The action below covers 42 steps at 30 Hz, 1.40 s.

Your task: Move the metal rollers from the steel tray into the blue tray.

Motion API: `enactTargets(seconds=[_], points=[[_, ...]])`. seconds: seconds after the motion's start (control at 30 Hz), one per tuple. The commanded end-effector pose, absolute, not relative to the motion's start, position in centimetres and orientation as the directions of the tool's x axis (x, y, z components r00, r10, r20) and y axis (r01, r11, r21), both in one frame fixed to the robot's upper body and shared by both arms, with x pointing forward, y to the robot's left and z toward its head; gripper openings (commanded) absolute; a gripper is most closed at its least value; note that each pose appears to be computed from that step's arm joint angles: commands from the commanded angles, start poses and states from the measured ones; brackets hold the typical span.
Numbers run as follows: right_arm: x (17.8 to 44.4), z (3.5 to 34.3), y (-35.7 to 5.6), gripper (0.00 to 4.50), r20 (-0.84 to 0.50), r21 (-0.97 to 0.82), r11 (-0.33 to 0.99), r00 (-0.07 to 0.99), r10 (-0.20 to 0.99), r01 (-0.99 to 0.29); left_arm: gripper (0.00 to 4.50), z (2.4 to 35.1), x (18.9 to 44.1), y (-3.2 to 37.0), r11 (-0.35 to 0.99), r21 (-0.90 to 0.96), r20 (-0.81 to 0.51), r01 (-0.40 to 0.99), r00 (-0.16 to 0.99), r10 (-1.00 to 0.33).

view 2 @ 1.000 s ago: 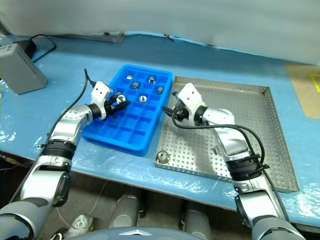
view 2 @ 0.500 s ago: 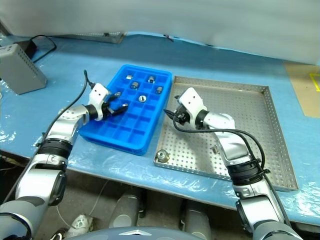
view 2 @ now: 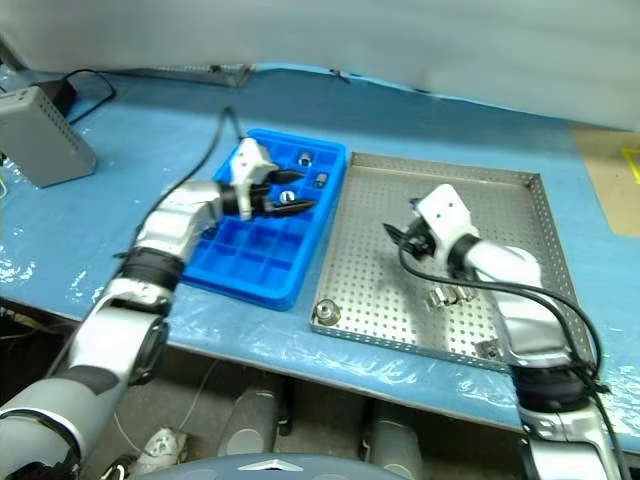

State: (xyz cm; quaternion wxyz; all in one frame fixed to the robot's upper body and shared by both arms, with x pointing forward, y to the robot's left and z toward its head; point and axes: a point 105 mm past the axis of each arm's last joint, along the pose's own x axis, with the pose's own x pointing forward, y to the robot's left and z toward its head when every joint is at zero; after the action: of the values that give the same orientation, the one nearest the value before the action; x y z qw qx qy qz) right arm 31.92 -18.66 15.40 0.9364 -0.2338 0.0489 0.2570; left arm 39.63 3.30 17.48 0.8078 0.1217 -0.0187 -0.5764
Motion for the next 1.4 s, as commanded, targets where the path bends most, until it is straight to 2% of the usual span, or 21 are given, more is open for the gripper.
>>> enactTargets(seconds=[0.03, 0.27, 0.37, 0.63, 1.03, 1.3, 1.4], points=[[29.7, 17.0, -19.9, 3.38, -0.166, -0.441, 0.785, 0.899, 0.405, -0.434, 3.72, 17.6, 38.1, -1.4, 0.135, 0.244, -0.13, 0.96, 0.171, -0.977], [26.5, 16.0, -21.3, 3.38, -0.165, -0.417, 0.856, 0.952, 0.259, -0.305, 3.72, 14.3, 34.5, -7.2, -0.142, 0.202, -0.273, 0.969, -0.084, -0.958], [25.3, 15.6, -21.6, 3.38, -0.157, -0.405, 0.881, 0.968, 0.196, -0.244, 3.72, 13.6, 33.5, -8.6, -0.217, 0.2, -0.318, 0.956, -0.146, -0.937], [23.8, 14.9, -22.5, 3.38, -0.167, -0.432, 0.887, 0.981, 0.098, -0.162, 3.72, 11.6, 32.6, -9.4, -0.254, 0.184, -0.382, 0.95, -0.169, -0.909], [22.6, 14.0, -23.2, 3.38, -0.205, -0.452, 0.879, 0.977, 0.061, -0.149, 3.72, 8.7, 33.3, -10.8, -0.09, 0.167, -0.456, 0.982, -0.004, -0.89], [22.5, 13.3, -23.2, 3.38, -0.223, -0.463, 0.874, 0.974, 0.047, -0.148, 3.72, 9.1, 32.5, -12.0, -0.048, 0.024, -0.401, 0.999, -0.034, -0.915], [22.5, 13.2, -23.0, 3.38, -0.223, -0.456, 0.877, 0.973, 0.052, -0.151, 3.72, 9.6, 31.9, -12.0, -0.113, 0.017, -0.39, 0.993, -0.097, -0.915]])
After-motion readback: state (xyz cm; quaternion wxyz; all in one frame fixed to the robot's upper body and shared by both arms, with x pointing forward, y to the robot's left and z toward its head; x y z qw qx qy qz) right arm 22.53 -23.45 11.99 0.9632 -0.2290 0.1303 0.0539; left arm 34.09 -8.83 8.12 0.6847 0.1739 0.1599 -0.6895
